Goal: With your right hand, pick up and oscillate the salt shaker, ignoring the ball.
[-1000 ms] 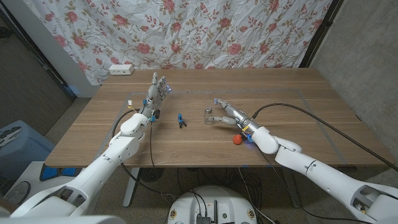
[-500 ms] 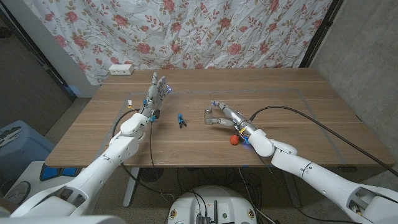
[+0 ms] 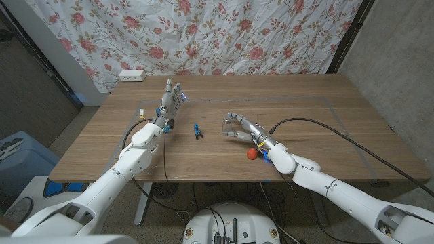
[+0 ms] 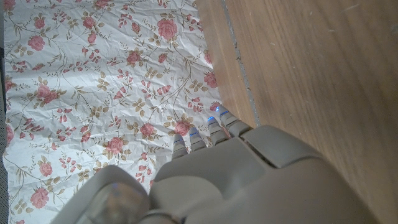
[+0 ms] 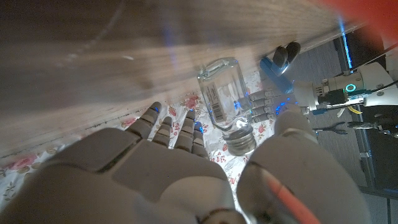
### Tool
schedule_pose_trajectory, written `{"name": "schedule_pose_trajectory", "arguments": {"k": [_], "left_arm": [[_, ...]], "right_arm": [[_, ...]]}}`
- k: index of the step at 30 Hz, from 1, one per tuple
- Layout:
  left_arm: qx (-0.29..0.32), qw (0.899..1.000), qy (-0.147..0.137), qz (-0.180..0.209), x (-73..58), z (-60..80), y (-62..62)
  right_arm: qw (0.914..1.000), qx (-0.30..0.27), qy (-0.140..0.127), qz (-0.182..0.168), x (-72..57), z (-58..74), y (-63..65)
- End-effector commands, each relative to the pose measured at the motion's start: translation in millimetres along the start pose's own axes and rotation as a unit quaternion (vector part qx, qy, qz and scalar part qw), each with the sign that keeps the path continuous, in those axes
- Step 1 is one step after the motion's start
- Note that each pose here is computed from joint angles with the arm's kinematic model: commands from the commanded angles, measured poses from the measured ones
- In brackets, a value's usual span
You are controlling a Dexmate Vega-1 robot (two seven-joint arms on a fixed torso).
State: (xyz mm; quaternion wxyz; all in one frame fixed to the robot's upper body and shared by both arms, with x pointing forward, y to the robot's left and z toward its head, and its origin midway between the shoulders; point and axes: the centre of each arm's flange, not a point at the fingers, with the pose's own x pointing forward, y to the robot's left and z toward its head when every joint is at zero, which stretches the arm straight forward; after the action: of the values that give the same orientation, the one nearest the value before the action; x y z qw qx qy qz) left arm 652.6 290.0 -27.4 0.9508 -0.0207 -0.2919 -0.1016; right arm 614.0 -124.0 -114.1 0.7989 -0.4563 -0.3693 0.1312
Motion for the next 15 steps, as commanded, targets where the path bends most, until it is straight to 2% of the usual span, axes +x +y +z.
{"name": "schedule_pose_trajectory", "arguments": {"k": [1,15], "left_arm": [[0.0,1.0,0.0,0.0,0.0,-0.1,0.0],[0.0,1.0,0.0,0.0,0.0,-0.1,-0.1]], "right_arm": [[0.9999,-0.005,0.007,-0.012,2.4,3.1,3.6],[0.9992,-0.012,0.011,-0.036,3.0,2.9,1.4]]}}
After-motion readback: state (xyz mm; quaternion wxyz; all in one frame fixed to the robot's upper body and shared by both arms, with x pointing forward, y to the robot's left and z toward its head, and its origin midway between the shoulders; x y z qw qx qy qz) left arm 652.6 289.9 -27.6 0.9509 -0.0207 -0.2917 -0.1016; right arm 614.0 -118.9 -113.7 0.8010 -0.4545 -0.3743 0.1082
